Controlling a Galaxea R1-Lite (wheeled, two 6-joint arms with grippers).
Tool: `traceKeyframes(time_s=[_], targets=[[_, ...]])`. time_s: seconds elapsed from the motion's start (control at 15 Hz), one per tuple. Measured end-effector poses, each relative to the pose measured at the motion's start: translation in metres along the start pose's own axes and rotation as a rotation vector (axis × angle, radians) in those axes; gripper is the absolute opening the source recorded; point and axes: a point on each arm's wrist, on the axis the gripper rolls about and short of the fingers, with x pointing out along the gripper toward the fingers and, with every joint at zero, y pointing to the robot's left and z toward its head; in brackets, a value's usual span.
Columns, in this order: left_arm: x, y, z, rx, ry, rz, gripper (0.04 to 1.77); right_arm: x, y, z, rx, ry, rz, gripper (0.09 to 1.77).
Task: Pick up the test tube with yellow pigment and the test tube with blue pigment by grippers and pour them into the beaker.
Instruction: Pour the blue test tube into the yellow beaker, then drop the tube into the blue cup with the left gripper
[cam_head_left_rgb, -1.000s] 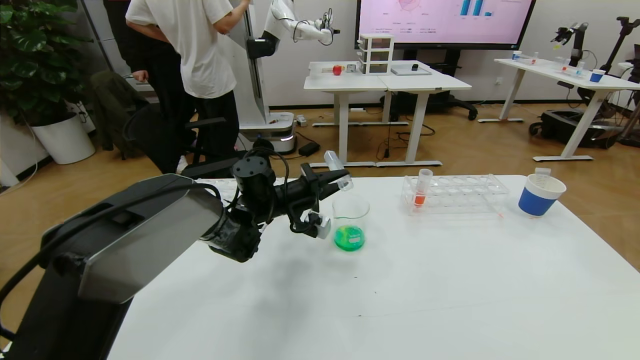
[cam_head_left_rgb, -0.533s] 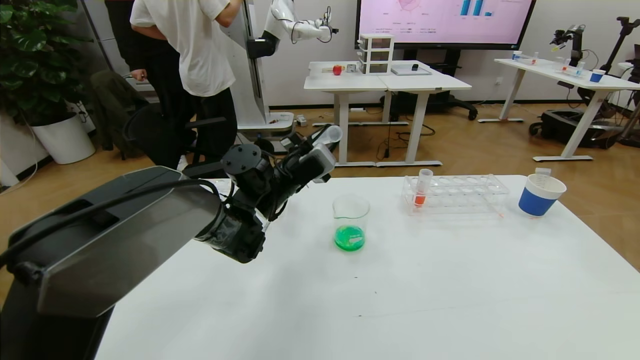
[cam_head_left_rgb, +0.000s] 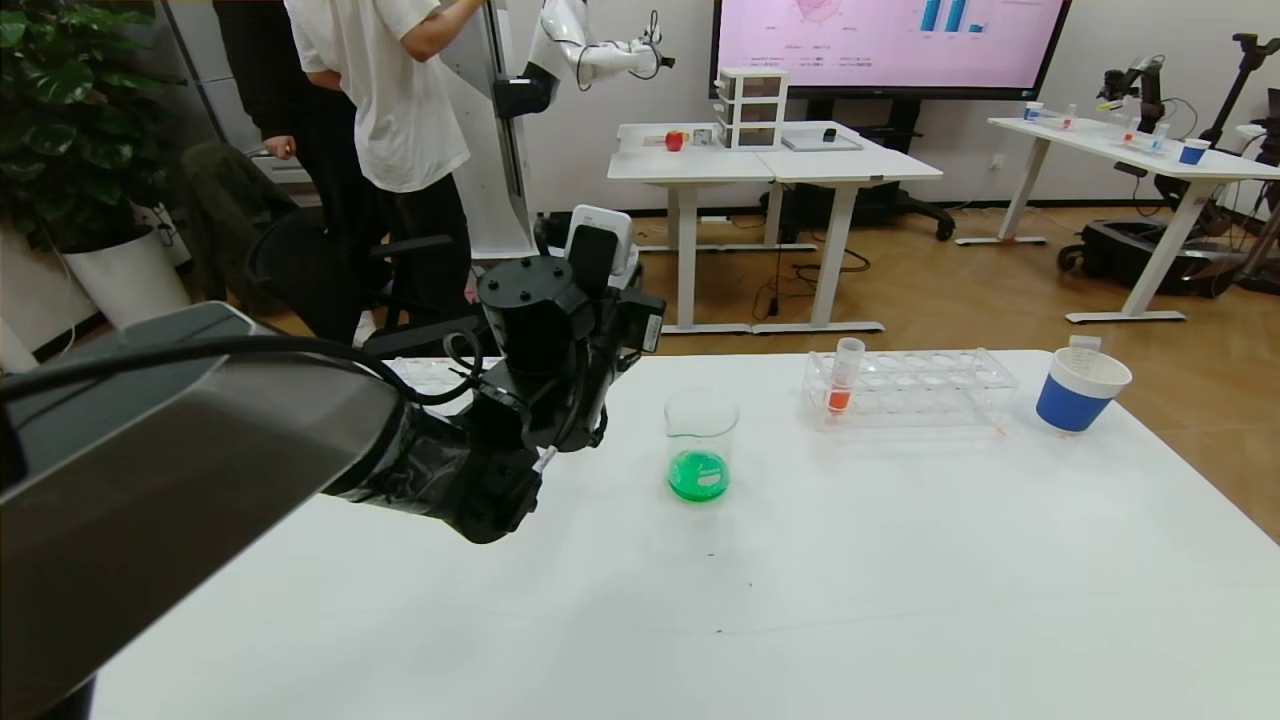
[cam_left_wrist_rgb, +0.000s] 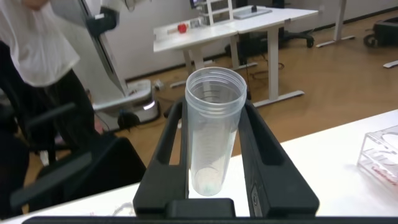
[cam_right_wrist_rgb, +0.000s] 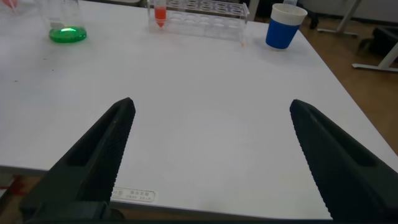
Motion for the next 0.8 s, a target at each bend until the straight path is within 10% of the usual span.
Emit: traceKeyframes(time_s=[0.4,0.8], targets=[[-0.010,0.028,0.033,-0.151,0.086,0.100,0.51,0.000,0.000,0.000,0.000,0.000,0.000,1.74],[-0.005,0.134,0.018,-0.166,0.178,0.269,0.51,0.000,0.000,0.000,0.000,0.000,0.000,1.74]])
